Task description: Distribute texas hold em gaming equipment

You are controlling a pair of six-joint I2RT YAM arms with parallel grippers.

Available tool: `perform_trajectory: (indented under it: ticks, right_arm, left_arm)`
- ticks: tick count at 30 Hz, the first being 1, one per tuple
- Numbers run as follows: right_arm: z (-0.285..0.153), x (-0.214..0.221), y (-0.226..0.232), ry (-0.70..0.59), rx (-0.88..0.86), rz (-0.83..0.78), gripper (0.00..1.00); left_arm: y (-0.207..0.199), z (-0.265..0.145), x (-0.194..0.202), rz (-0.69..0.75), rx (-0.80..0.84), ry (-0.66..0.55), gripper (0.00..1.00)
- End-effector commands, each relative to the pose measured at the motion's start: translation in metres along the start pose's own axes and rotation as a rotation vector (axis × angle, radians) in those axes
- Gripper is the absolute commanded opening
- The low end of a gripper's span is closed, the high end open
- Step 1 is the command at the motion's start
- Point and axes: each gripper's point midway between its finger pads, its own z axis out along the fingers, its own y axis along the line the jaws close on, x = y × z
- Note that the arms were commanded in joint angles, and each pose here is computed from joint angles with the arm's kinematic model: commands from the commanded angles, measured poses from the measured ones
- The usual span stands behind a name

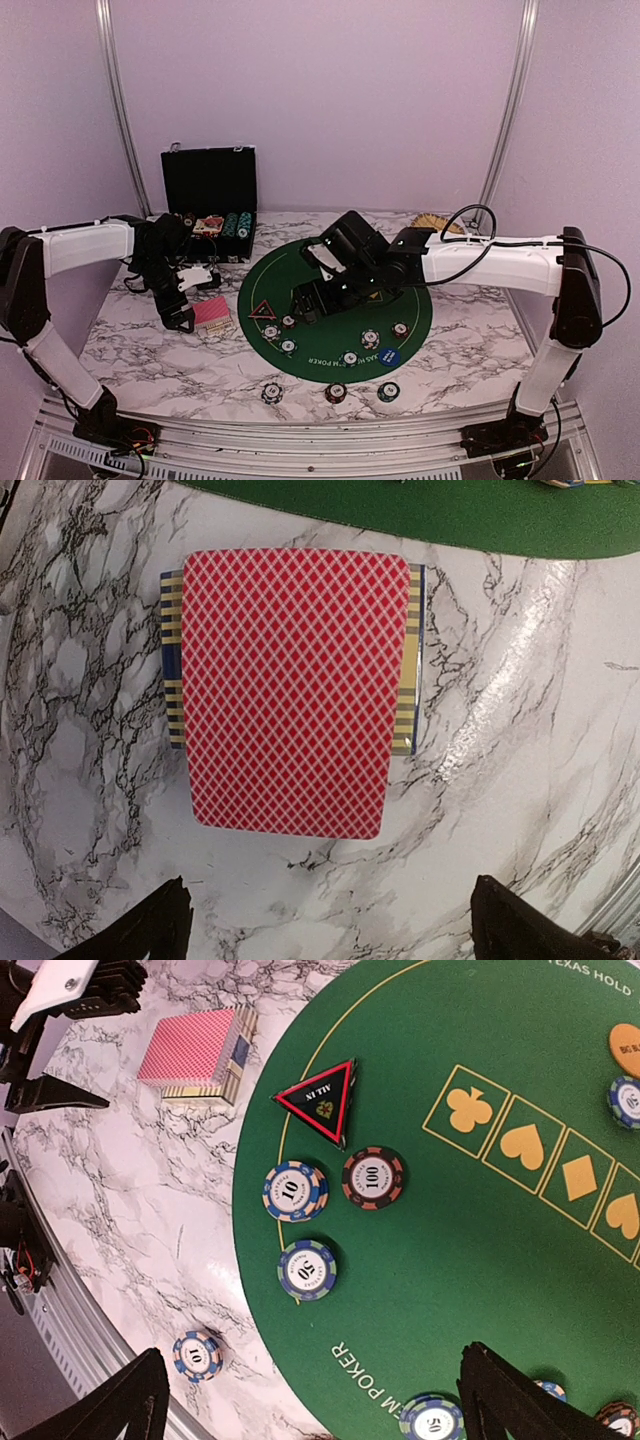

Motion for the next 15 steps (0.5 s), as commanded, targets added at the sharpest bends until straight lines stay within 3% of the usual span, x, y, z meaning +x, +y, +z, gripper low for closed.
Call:
perform_trajectory:
  ticks: [1, 15]
  right_arm:
    - [-0.009, -0.021, 0.007, -0.059, -0.030, 0.025, 0.99]
    - [-0.010, -0.022, -0.001, -0.072, -0.062, 0.074, 0.99]
  left_arm:
    - [0.016, 0.000, -0.017, 0.026, -0.064, -0.023, 0.99]
    - [0.008, 0.019, -0.024, 0.111, -0.070, 0.000, 0.99]
